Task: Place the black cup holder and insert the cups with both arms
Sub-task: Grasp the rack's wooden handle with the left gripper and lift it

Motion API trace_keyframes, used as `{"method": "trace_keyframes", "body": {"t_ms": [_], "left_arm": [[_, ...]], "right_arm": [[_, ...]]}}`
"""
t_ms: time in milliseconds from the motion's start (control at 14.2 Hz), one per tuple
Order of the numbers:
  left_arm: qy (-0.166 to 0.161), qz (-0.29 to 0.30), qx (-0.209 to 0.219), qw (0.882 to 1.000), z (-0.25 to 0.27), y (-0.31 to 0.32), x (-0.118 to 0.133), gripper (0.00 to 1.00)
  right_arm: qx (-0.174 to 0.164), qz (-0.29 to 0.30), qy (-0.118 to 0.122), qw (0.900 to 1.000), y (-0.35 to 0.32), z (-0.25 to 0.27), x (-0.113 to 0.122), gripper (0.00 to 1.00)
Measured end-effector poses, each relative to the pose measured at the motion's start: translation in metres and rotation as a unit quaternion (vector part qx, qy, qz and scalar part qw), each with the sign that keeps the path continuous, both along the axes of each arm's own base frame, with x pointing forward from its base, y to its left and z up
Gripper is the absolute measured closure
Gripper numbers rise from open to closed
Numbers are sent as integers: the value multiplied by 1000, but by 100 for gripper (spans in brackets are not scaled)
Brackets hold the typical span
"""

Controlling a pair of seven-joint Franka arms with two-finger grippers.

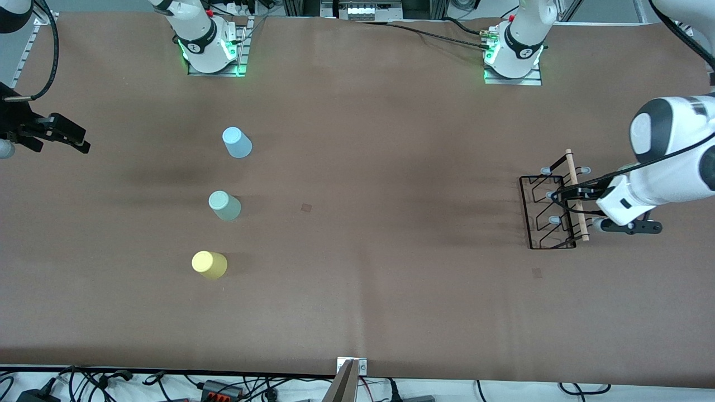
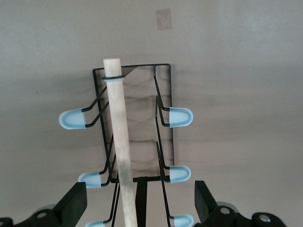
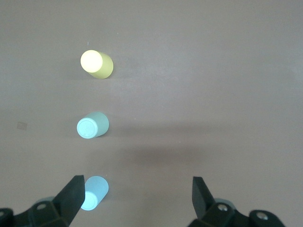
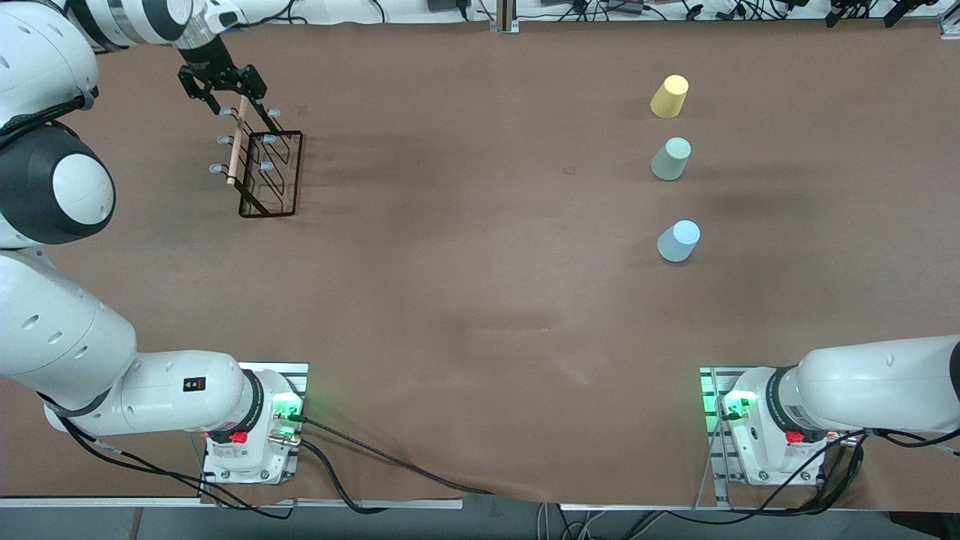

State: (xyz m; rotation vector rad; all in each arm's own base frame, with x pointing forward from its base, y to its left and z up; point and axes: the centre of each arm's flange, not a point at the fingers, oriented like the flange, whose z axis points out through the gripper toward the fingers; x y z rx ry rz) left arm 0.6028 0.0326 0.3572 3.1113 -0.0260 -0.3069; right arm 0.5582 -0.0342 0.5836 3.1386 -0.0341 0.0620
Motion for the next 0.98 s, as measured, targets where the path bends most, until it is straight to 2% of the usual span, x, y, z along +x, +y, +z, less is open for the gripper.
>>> {"method": "trace_keyframes", "body": {"t_ms": [352,492,633,984], "left_arm": [[-1,1,1,1000,-13,0,-16,0],[-4,1,1,1000,-13,0,-19,4],[-6,2,1,1000,-13,2,-19,23],[-4,8,1,1000,-16,9,-21,28]], "right_arm": [[0,0,0,1000,0,0,0,0],[0,1,1,1000,1,0,0,0],[0,2,2,1000,2,-1,0,0],[0,3,6,1000,4,-3,0,0]]}}
